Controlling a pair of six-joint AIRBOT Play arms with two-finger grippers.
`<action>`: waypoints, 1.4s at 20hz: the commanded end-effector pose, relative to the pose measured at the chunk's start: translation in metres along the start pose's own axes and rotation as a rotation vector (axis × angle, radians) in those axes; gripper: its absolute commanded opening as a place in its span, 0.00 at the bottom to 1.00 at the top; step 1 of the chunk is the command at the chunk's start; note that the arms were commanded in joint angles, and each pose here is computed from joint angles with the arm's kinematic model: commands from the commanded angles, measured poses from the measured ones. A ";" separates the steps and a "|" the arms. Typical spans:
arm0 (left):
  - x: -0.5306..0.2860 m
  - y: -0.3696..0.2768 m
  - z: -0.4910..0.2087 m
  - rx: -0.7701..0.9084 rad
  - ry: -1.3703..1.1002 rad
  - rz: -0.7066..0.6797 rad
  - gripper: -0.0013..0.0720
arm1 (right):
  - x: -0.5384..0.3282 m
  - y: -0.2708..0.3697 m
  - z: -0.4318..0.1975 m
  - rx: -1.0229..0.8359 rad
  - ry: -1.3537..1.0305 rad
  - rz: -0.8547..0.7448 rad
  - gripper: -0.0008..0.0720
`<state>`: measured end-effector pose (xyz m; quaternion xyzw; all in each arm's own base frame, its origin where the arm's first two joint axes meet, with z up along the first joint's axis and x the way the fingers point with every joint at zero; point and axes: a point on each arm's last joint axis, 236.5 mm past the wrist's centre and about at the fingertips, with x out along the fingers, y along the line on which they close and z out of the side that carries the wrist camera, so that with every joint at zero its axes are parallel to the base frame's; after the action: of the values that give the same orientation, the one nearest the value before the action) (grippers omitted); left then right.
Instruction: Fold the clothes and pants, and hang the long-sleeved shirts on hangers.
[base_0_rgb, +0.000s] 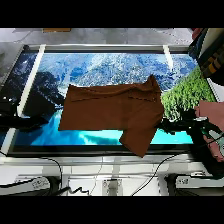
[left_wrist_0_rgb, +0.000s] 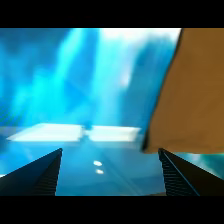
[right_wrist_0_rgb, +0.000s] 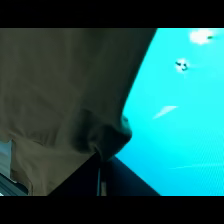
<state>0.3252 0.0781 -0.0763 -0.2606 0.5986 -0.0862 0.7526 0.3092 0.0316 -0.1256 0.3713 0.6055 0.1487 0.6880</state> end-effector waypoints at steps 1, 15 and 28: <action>0.024 -0.015 -0.019 -0.012 0.062 -0.068 0.94 | -0.001 0.003 0.000 0.002 0.001 0.010 0.03; 0.080 -0.060 -0.041 0.130 0.199 -0.091 0.31 | -0.008 0.012 0.003 -0.033 -0.016 0.020 0.03; -0.070 -0.125 0.032 0.409 -0.138 -0.055 0.03 | -0.114 0.170 0.013 -0.464 -0.403 0.159 0.03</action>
<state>0.3466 -0.0040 -0.0167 -0.1670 0.5773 -0.2265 0.7665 0.3343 0.0470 0.0074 0.2950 0.4642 0.2203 0.8056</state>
